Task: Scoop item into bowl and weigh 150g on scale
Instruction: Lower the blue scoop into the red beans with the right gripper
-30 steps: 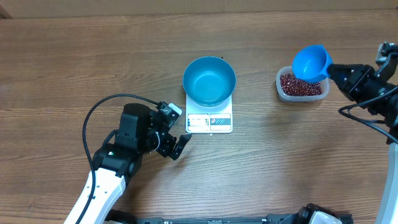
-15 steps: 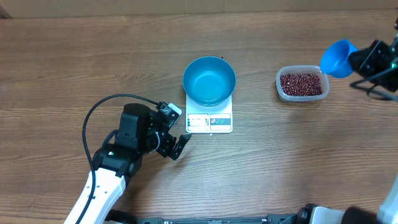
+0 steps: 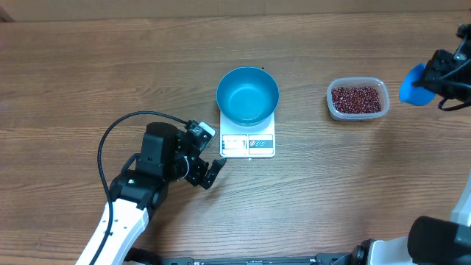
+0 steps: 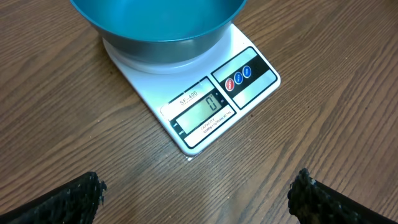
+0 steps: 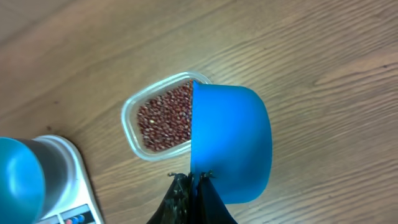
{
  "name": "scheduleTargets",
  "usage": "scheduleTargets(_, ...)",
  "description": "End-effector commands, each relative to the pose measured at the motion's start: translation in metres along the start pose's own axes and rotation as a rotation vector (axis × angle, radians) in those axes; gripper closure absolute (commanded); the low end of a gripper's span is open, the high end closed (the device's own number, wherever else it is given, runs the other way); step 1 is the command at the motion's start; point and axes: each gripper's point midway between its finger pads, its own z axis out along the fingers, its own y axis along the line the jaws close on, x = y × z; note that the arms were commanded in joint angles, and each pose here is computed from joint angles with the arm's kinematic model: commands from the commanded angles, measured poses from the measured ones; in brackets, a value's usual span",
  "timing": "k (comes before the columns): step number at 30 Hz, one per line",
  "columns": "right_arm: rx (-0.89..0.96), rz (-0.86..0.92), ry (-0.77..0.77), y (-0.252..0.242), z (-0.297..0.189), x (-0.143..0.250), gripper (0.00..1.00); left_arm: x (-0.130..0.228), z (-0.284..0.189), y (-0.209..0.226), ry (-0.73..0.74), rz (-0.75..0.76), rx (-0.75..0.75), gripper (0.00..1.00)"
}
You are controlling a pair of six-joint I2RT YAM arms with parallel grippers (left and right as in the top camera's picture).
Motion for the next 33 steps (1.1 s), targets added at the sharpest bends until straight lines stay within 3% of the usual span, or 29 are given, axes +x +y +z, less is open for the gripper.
scheduleTargets(1, 0.030, -0.053, 0.032, -0.004, 0.016, -0.002, 0.96, 0.003, 0.001, 0.003, 0.008, -0.029, -0.006, 0.00)
scheduleTargets(9, 0.126, -0.073, 0.105, -0.015, 0.054, -0.001, 0.96, 0.003, 0.001, 0.003, 0.008, -0.029, -0.006, 0.00)
scheduleTargets(24, 0.122, -0.371, 0.043, 0.054, 0.092, -0.012, 0.96, 0.003, 0.001, 0.003, 0.008, -0.029, -0.006, 0.01)
scheduleTargets(33, 0.149, -0.391, 0.223, 0.050, 0.124, 0.023, 0.96, 0.003, 0.001, 0.003, 0.008, -0.029, -0.006, 0.00)
